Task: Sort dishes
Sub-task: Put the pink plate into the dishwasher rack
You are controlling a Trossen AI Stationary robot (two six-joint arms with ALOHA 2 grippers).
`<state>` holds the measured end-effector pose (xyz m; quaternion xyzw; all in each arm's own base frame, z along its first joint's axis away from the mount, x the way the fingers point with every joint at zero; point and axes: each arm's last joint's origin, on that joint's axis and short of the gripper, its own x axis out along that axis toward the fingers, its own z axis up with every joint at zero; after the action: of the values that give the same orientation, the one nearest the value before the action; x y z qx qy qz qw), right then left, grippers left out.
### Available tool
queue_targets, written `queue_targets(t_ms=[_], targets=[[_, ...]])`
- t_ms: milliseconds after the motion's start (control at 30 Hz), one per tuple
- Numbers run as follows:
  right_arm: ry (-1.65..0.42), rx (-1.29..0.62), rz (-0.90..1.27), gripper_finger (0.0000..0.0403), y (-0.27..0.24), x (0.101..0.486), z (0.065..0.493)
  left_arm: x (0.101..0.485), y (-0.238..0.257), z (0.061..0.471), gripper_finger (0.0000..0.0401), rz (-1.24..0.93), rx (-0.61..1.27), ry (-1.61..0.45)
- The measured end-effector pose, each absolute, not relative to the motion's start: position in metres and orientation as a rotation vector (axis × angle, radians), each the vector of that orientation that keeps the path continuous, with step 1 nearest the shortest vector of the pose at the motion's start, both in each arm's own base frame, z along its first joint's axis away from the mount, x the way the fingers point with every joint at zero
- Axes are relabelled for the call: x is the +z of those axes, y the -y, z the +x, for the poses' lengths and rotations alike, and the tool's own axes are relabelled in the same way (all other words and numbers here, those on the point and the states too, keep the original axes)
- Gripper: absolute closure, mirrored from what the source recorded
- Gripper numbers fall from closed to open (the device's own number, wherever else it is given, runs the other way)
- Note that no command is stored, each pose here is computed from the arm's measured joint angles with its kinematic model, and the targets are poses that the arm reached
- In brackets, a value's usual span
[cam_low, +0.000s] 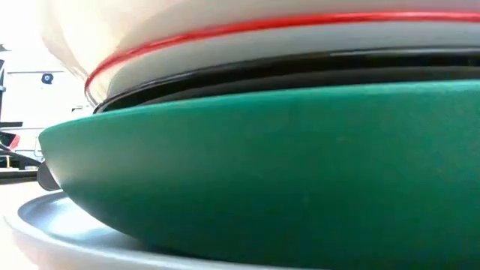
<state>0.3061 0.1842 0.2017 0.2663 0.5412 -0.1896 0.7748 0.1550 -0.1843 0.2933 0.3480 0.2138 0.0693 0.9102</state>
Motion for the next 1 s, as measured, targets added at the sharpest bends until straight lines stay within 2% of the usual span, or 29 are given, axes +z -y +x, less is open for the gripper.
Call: queue_targets(t_ms=[400, 500, 1000], targets=[[-1.131, -0.383, 0.522, 0.0401, -0.187, 0.22, 0.311, 0.293, 0.184, 0.155, 0.0401, 0.719, 0.146, -0.439], [-1.115, -0.363, 0.503, 0.0401, -0.188, 0.226, 0.314, 0.295, 0.183, 0.155, 0.0401, 0.734, 0.21, -0.41], [-0.983, -0.227, 0.389, 0.0402, -0.18, 0.28, 0.318, 0.297, 0.181, 0.155, 0.0401, 0.778, 0.303, -0.371]])
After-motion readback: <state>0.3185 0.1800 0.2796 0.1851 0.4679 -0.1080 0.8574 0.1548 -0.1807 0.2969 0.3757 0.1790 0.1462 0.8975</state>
